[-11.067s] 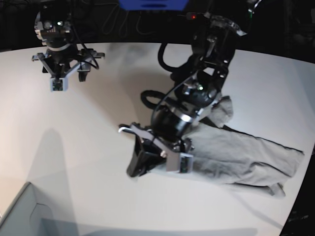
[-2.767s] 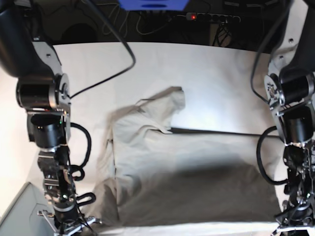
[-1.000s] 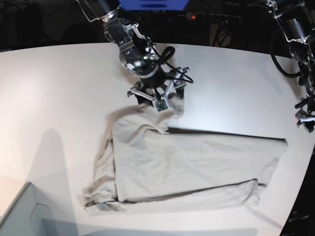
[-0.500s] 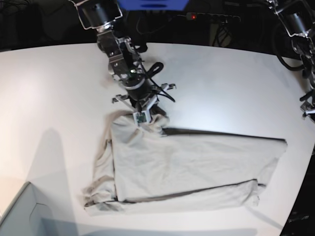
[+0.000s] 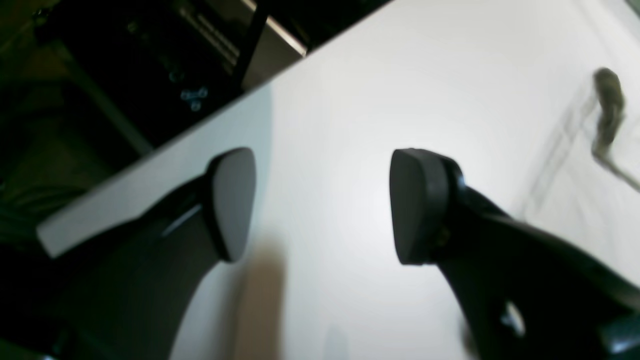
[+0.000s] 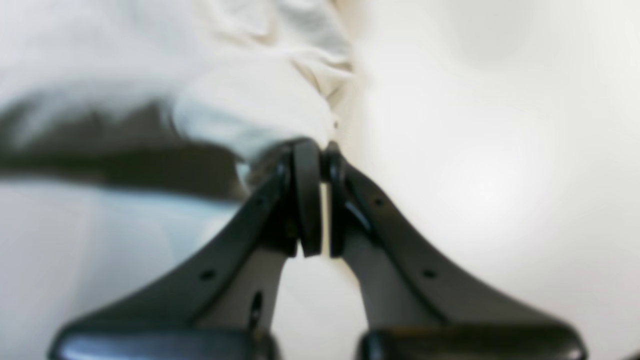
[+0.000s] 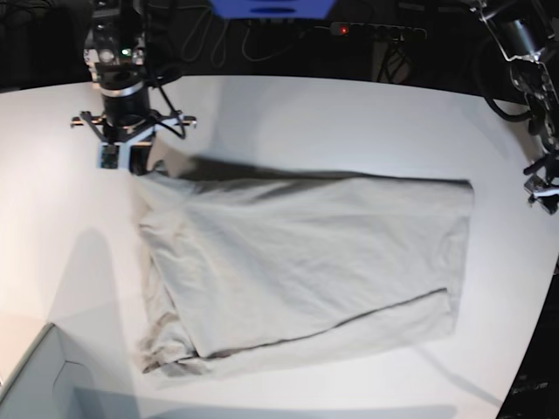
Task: Layout the t-shirt on the table in an organized manner, then fold the t-shirt properly
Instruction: 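Grasp the shirt's two corners with the left and right grippers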
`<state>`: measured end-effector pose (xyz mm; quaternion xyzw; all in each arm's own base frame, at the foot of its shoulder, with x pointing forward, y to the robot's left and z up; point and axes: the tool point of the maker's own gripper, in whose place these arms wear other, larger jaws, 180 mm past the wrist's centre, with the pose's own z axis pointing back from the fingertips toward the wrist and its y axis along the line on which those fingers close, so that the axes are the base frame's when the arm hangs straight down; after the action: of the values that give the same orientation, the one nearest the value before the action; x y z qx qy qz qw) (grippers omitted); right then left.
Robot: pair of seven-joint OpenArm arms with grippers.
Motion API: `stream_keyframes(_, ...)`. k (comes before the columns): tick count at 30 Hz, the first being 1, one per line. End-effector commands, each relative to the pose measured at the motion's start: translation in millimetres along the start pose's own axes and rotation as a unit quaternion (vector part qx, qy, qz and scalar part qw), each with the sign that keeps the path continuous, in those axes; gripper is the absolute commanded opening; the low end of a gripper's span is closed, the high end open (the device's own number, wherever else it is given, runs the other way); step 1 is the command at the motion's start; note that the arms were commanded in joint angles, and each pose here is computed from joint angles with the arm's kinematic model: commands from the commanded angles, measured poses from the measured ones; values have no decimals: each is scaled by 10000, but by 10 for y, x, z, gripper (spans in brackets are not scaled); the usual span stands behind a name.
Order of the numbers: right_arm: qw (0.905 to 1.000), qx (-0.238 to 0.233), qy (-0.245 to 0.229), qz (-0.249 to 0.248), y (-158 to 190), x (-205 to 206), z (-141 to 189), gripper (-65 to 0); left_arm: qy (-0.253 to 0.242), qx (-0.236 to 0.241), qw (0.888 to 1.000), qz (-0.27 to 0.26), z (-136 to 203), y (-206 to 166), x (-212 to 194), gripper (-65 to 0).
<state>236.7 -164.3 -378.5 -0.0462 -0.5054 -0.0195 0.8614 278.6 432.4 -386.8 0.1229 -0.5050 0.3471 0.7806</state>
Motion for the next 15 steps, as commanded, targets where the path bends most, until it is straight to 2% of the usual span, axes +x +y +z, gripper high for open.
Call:
stream_keyframes(1,9989,-86,-471,-13,-69,277,9,-650,-263,-43,9996,7,1,-35,159,-243)
stream_keyframes(6,9987,-166,-473,18,-143,293,-32,-650,18,-82,9998,180,79,-126,-180,-244)
stream_keyframes(8,9990,-166,-412,16,-143,246,-42,-650,69,-218,9994,269,187,-281,-310,-244)
stream_keyframes(15,9993,-127,-355,-12,-101,201,-38,-650,341,-886,9948,354,911,-875,-818,-245)
